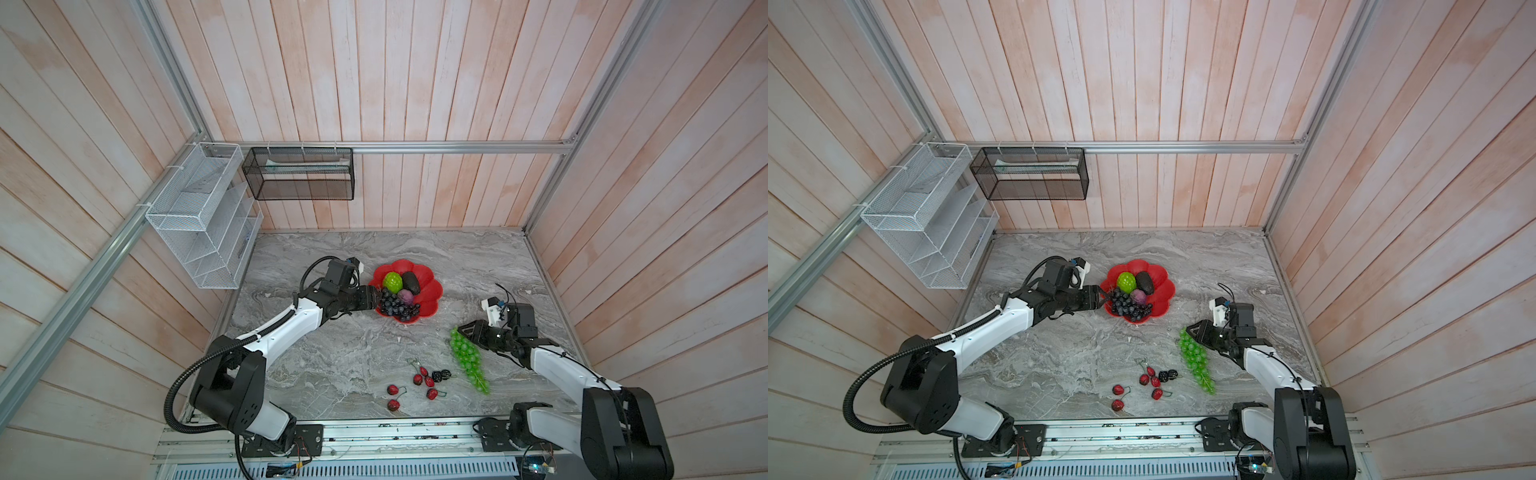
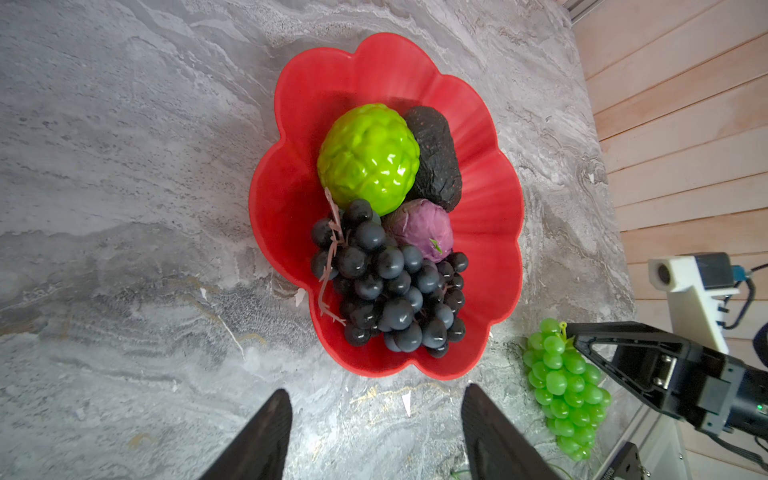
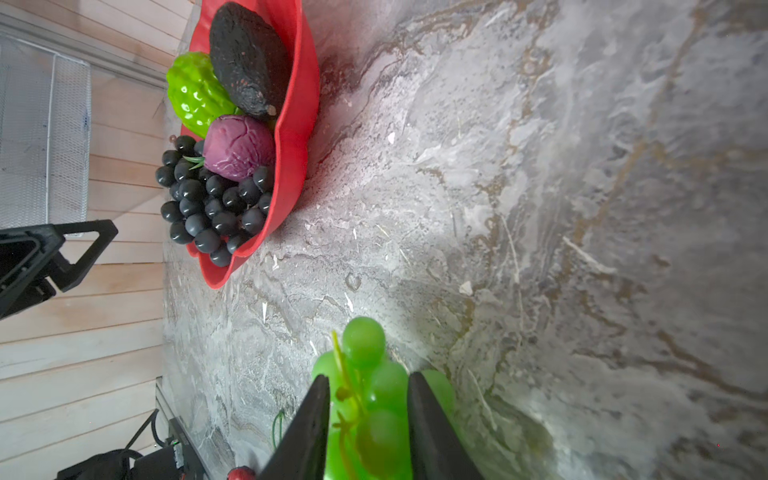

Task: Place and organize the fake fruits in the fruit bowl
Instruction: 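Close the right gripper on the green grapes stem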

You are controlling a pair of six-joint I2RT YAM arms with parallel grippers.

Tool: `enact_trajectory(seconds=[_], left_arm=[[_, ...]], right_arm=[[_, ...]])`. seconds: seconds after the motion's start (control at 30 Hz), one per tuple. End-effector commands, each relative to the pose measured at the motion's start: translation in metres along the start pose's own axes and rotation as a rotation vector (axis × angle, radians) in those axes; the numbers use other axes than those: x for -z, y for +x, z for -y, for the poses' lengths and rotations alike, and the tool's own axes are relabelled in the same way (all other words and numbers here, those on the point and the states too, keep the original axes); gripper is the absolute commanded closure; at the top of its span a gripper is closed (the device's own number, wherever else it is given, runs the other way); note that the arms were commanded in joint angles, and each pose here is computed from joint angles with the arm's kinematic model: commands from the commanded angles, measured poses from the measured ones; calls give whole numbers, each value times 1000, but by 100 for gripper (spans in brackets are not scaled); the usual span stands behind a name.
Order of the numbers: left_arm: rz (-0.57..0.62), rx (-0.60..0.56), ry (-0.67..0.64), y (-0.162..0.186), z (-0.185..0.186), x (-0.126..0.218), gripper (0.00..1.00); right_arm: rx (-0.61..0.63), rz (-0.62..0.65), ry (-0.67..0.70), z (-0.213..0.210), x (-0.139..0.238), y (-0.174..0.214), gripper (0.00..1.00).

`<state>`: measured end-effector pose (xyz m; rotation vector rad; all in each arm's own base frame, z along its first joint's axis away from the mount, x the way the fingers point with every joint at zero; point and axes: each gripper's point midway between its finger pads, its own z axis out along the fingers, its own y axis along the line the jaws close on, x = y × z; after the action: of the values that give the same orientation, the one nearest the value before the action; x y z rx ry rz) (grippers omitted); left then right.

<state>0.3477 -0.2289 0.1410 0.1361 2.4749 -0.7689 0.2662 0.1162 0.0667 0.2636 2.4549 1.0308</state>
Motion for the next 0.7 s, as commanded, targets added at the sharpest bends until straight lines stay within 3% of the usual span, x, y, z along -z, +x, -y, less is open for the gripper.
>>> enact_trajectory(seconds=[0.0, 0.4, 0.53, 0.57, 0.67], left_arm=[[6, -8, 12, -6, 6, 4, 33], [5, -8, 12, -5, 5, 3, 33], [6, -7, 12, -5, 5, 4, 33], [6, -7, 12, -4, 5, 4, 33], [4, -2, 14, -4, 5, 2, 33]], right_arm=[[4, -1, -27, -4, 1, 1, 72], [-2, -16, -15, 0, -1, 5, 75], [11, -8, 2, 1, 1, 3, 82], [18, -2, 7, 1, 2, 2, 87], [44, 22, 20, -2, 7, -4, 90]])
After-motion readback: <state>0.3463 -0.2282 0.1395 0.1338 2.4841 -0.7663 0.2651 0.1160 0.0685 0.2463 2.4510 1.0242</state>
